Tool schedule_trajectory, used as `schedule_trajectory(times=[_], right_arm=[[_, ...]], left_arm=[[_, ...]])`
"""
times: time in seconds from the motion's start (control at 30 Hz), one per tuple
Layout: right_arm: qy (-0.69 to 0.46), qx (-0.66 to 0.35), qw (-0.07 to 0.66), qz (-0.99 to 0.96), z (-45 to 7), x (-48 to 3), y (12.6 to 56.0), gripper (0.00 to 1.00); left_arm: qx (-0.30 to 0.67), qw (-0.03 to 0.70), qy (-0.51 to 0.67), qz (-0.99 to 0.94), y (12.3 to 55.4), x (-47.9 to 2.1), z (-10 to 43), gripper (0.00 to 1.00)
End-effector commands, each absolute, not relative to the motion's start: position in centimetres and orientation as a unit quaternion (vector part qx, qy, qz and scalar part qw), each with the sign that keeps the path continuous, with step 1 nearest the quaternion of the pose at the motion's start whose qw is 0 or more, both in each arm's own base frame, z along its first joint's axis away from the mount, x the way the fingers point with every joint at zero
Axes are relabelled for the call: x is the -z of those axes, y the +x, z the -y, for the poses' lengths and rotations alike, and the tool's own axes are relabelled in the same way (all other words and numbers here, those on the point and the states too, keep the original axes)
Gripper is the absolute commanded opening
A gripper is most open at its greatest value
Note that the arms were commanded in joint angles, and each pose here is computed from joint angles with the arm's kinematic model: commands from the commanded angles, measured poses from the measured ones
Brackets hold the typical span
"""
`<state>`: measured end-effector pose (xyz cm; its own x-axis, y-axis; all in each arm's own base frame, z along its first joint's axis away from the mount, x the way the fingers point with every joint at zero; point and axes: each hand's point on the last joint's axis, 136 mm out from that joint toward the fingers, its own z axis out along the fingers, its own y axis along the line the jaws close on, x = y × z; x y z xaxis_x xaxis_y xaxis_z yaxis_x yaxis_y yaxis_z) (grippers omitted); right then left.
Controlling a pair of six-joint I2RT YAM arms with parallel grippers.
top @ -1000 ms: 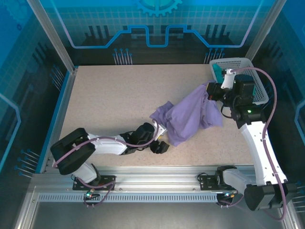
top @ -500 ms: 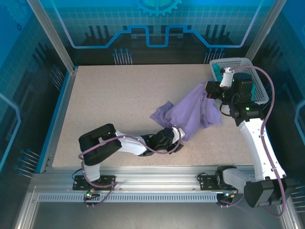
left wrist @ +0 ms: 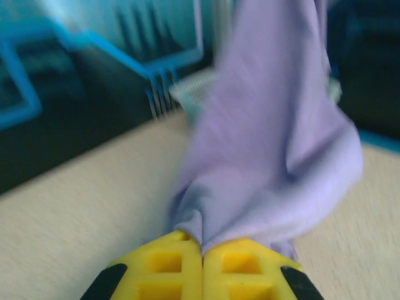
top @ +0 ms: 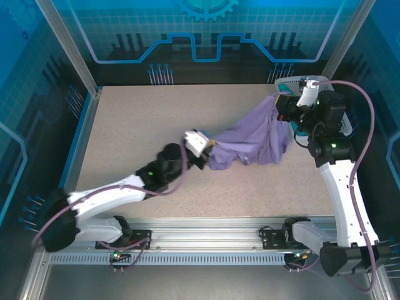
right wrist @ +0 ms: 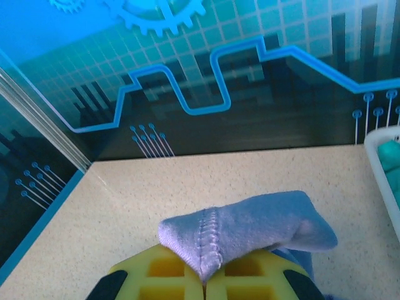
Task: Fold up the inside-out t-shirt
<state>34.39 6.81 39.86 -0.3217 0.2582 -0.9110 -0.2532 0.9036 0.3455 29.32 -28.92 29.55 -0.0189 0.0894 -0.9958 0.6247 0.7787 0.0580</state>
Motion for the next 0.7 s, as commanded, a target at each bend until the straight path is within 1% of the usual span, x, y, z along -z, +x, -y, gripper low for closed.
schedule_trajectory(times=[0.0,0.13,0.23,0.4,0.53,0.67], right_arm=[[-0.017,-0.223,0.640,-0.735,-6.6,-44.8,33.4,0.00],[-0.027,-0.234,0.651,-0.722,-7.1,-46.6,32.7,0.00],[-0.029,-0.228,0.662,-0.714,-7.0,-47.8,32.1,0.00],[-0.025,-0.212,0.670,-0.711,-6.5,-48.7,31.6,0.00],[-0.025,-0.220,0.658,-0.719,-6.8,-48.1,31.6,0.00],[-0.019,-0.223,0.629,-0.744,-7.0,-45.4,31.6,0.00]], left_arm=[[0.185,0.662,0.257,-0.679,29.3,-32.5,25.8,0.00],[0.153,0.688,0.236,-0.669,29.3,-35.9,22.8,0.00],[0.147,0.707,0.205,-0.660,29.2,-38.4,21.0,0.00],[0.146,0.716,0.147,-0.667,29.7,-40.9,18.4,0.00],[0.172,0.695,0.133,-0.686,29.4,-40.3,18.4,0.00],[0.215,0.644,0.128,-0.723,28.4,-37.2,19.0,0.00]])
